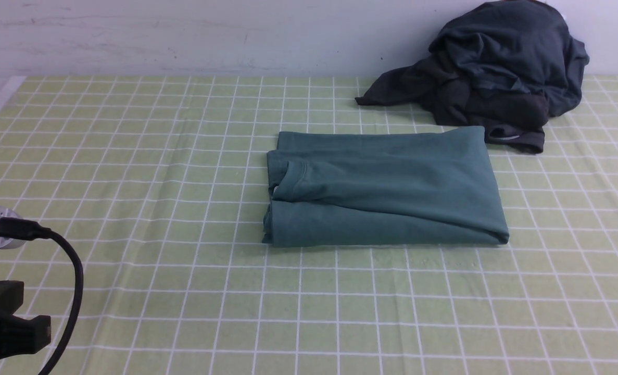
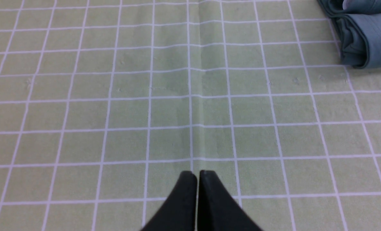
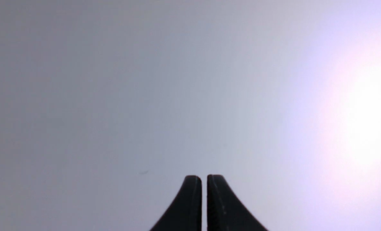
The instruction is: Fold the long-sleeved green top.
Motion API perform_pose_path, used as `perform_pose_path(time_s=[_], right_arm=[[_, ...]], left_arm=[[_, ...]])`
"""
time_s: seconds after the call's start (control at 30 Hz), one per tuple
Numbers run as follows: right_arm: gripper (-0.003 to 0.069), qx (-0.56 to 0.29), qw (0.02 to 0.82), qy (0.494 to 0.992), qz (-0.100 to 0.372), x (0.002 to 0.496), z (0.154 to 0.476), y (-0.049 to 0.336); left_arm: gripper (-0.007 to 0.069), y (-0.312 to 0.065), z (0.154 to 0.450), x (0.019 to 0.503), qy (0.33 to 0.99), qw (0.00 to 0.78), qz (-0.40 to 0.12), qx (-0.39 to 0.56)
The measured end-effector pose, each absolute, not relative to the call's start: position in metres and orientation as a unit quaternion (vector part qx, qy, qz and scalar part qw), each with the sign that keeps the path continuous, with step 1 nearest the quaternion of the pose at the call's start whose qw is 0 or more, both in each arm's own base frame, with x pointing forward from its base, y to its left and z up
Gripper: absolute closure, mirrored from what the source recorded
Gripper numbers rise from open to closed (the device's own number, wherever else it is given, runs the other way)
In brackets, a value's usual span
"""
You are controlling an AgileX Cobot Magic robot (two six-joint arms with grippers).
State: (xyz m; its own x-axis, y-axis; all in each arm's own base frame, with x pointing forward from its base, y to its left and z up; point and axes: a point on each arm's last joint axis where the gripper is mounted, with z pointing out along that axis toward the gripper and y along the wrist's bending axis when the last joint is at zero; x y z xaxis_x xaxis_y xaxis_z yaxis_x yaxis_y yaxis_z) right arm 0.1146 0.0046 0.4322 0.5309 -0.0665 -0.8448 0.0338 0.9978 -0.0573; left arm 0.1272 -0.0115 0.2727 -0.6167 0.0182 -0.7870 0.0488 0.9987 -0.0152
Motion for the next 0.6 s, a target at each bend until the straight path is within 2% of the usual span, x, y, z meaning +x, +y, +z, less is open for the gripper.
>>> perform_pose_path(time_s=[0.1,0.2,0.23,0.27,0.4,0.6], right_arm=[[0.0635,-0.012,0.873,0.488,-0.028,0.102,0.404,0.002],[0.0635,-0.025,0.833,0.552,-0.024,0.1,0.353,0.003],[0.0635,-0.033,0.808,0.588,-0.021,0.102,0.329,0.004],[0.0635,-0.034,0.805,0.592,-0.021,0.101,0.325,0.005],[0.0635,-0.054,0.722,0.69,-0.016,0.103,0.256,0.007],[0.0635,-0.075,0.615,0.785,-0.007,0.091,0.186,0.008]], left_arm=[[0.0629,-0.012,0.273,0.127,0.899,0.437,-0.017,0.019],[0.0629,-0.012,0.273,0.127,0.899,0.437,-0.017,0.019],[0.0629,-0.012,0.273,0.127,0.899,0.437,-0.017,0.019],[0.0629,-0.012,0.273,0.127,0.899,0.437,-0.017,0.019],[0.0629,-0.012,0.273,0.127,0.899,0.437,-0.017,0.019],[0.0629,-0.012,0.273,0.127,0.899,0.437,-0.017,0.019]])
